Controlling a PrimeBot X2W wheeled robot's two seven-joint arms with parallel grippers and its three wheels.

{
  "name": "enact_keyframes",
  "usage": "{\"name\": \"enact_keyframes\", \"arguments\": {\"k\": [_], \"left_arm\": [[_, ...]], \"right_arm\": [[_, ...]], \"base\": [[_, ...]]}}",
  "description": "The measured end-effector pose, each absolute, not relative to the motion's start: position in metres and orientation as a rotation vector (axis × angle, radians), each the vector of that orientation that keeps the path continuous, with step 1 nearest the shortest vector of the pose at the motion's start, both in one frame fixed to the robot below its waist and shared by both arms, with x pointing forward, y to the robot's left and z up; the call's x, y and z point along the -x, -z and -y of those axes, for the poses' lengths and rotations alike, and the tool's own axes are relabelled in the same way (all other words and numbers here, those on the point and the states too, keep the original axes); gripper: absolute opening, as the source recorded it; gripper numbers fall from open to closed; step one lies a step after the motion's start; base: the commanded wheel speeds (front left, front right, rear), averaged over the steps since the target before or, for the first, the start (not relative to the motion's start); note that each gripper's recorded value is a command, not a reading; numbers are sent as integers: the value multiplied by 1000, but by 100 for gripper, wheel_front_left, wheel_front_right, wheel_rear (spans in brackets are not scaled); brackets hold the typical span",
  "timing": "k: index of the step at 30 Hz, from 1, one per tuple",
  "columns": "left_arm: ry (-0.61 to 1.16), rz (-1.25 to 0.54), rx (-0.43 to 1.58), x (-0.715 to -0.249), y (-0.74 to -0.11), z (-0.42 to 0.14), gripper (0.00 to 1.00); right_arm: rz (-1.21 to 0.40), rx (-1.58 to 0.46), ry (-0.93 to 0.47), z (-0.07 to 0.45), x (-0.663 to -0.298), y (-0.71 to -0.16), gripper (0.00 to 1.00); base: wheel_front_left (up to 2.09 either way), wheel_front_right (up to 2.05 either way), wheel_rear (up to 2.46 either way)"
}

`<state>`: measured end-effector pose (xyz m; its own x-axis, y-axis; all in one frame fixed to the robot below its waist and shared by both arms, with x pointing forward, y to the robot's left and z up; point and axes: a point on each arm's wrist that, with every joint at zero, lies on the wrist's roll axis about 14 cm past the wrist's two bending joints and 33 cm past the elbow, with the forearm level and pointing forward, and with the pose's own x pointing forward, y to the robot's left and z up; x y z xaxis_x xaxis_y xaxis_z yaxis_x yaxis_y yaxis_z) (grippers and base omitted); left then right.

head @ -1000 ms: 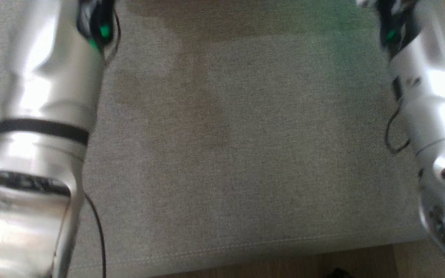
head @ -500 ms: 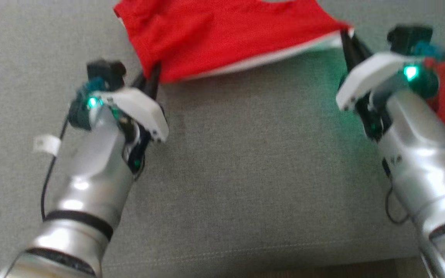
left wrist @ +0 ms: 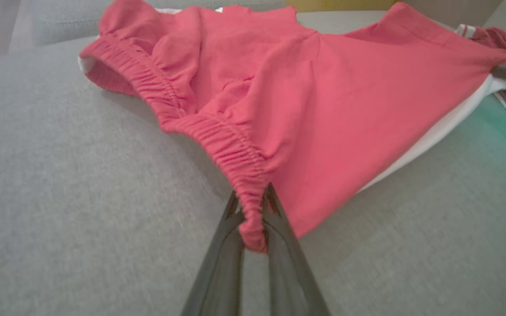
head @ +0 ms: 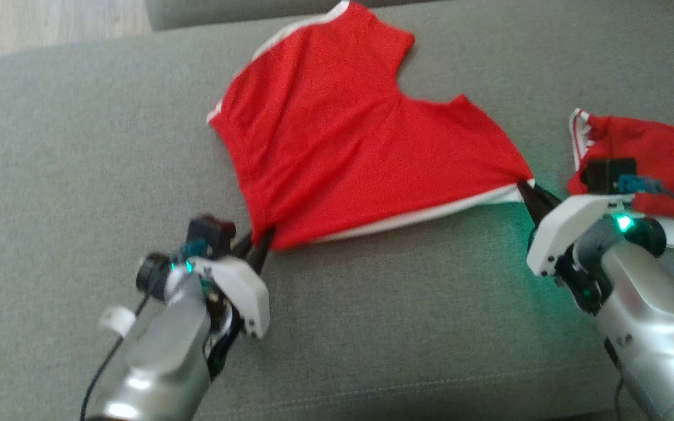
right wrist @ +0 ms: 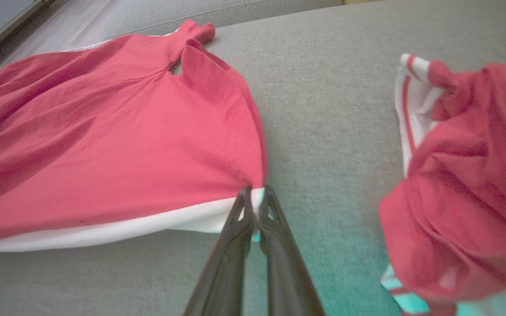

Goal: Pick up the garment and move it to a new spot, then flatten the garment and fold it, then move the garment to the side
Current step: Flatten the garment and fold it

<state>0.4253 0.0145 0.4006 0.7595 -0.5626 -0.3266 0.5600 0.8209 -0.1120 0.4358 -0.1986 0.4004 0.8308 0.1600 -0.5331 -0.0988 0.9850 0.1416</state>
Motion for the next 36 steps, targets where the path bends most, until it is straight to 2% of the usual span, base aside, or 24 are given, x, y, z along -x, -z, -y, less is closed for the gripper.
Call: {"name": "enact_keyframes", "arguments": {"k": [13,24,27,36], "left_arm": [[664,-415,92,-342,-401,-2,0],[685,-441,132,-288,-427,-5,0],[677,-427,134,-288,-437,-7,0],[654,-397,143,-303,-453,-12,0]], "right_arm": [[-637,-129,-149,219,-351,-402,0],[-739,-166,-149,224,-281,-405,0],[-721,-149,-136,228,-282,-417,0],[-641,-87,-161,219,-320,-455,0]], "base": [[0,0,0],[0,0,0],[0,0,0],[0,0,0]]}}
